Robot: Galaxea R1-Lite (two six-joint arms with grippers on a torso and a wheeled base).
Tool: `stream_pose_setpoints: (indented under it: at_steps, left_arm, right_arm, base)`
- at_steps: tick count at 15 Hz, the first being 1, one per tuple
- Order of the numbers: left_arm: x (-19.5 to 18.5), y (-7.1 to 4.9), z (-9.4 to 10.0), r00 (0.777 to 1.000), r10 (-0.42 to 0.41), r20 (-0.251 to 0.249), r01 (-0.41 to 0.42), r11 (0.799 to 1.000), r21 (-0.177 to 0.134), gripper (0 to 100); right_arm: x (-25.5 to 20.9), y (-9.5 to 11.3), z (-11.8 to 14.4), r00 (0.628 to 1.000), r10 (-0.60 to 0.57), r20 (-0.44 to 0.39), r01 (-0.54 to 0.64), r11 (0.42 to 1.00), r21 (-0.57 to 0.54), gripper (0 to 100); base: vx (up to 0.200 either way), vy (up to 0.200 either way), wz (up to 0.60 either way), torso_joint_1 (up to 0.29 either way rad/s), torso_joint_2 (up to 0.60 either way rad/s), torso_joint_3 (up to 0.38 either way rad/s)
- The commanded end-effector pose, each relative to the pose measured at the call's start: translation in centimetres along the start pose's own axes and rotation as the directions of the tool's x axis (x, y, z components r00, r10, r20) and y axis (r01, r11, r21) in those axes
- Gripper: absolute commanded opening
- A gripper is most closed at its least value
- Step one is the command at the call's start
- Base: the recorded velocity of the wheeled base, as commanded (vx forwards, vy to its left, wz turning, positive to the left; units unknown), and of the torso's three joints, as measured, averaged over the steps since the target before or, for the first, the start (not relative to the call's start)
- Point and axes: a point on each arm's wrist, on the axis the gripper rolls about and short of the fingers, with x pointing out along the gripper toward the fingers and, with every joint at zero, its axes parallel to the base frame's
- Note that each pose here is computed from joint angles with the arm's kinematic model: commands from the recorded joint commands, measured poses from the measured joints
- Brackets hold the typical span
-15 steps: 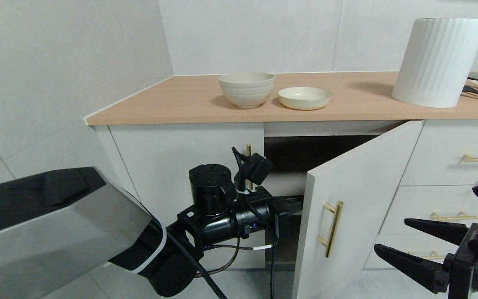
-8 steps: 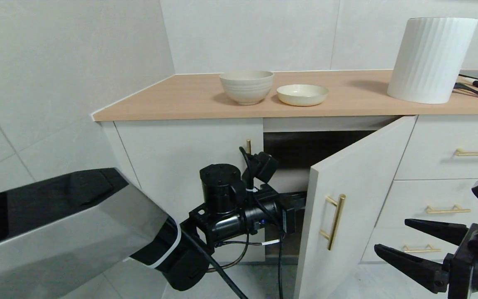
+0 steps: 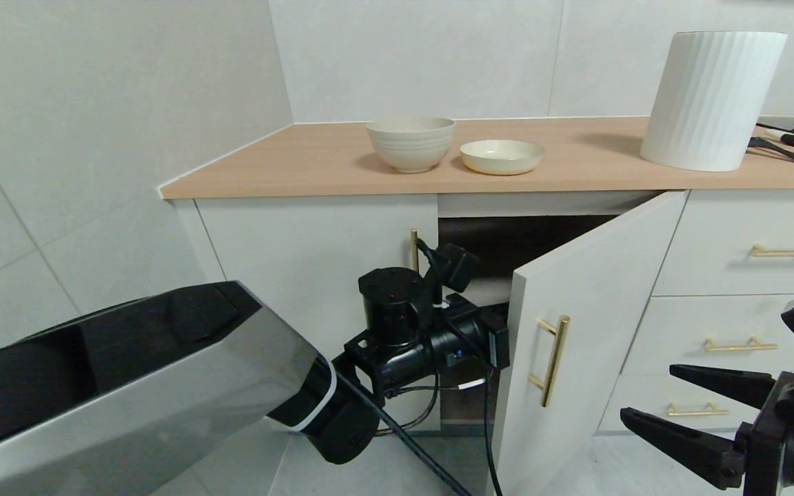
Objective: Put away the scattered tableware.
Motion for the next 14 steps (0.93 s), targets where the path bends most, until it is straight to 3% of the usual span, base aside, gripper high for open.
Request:
stream_pose_setpoints:
  at_steps: [1,3,4,5,6,7,8,9,13,14]
  left_arm:
    - [0.6,-1.0,-0.6,1.0,-0.011,-0.004,0.011,1.0,0.001,0]
    - [0.8,-3.9,-0.7,0.998,-0.07,0.002,0.07,0.998,0.004,0]
    - [0.0,-8.4,-0.7,0.975,-0.222,-0.01,0.222,0.975,-0.01,0]
    - [-1.2,-11.1,-0.7,0.934,-0.354,-0.041,0.353,0.935,-0.031,0]
    - [-2.9,-12.8,-0.6,0.887,-0.457,-0.073,0.454,0.89,-0.048,0]
    - [-3.1,-12.9,-0.5,0.88,-0.469,-0.076,0.467,0.883,-0.043,0]
    - [-3.2,-12.1,-0.1,0.9,-0.432,-0.061,0.43,0.902,-0.032,0]
    - [-3.2,-10.3,0.2,0.921,-0.386,-0.052,0.385,0.922,-0.027,0]
    - [-4.4,-6.3,1.1,0.962,-0.27,-0.039,0.269,0.963,-0.027,0]
    - [-4.9,-5.7,1.3,0.967,-0.251,-0.04,0.25,0.968,-0.027,0]
  right_arm:
    - [-0.3,0.4,0.0,1.0,0.026,0.008,-0.026,1.0,-0.007,100]
    - [-1.3,1.3,-0.1,0.994,0.107,0.031,-0.107,0.994,-0.026,100]
    - [-2.3,2.0,0.1,0.98,0.192,0.06,-0.189,0.981,-0.043,100]
    - [-3.1,2.3,0.2,0.965,0.247,0.084,-0.243,0.969,-0.055,100]
    - [-3.7,2.4,0.2,0.952,0.291,0.09,-0.287,0.956,-0.06,100]
    - [-3.9,2.4,0.3,0.947,0.308,0.093,-0.303,0.951,-0.063,100]
    - [-3.9,2.4,0.3,0.945,0.316,0.088,-0.312,0.948,-0.063,100]
    - [-3.9,2.4,0.3,0.945,0.315,0.087,-0.31,0.949,-0.062,100]
    - [-3.1,2.0,0.8,0.967,0.239,0.088,-0.236,0.971,-0.046,100]
    - [-2.9,1.9,0.8,0.972,0.221,0.085,-0.218,0.975,-0.04,100]
  base:
    - [0.0,0.0,0.0,0.0,0.0,0.0]
    - [0.0,0.0,0.0,0.0,0.0,0.0]
    - [0.0,0.0,0.0,0.0,0.0,0.0]
    - [0.0,0.0,0.0,0.0,0.0,0.0]
    - [0.0,0.0,0.0,0.0,0.0,0.0]
    - [0.0,0.0,0.0,0.0,0.0,0.0]
    - [0.0,0.0,0.0,0.0,0.0,0.0]
    - [0.0,0.0,0.0,0.0,0.0,0.0]
    - [0.0,0.0,0.0,0.0,0.0,0.0]
    - [0.0,0.0,0.0,0.0,0.0,0.0]
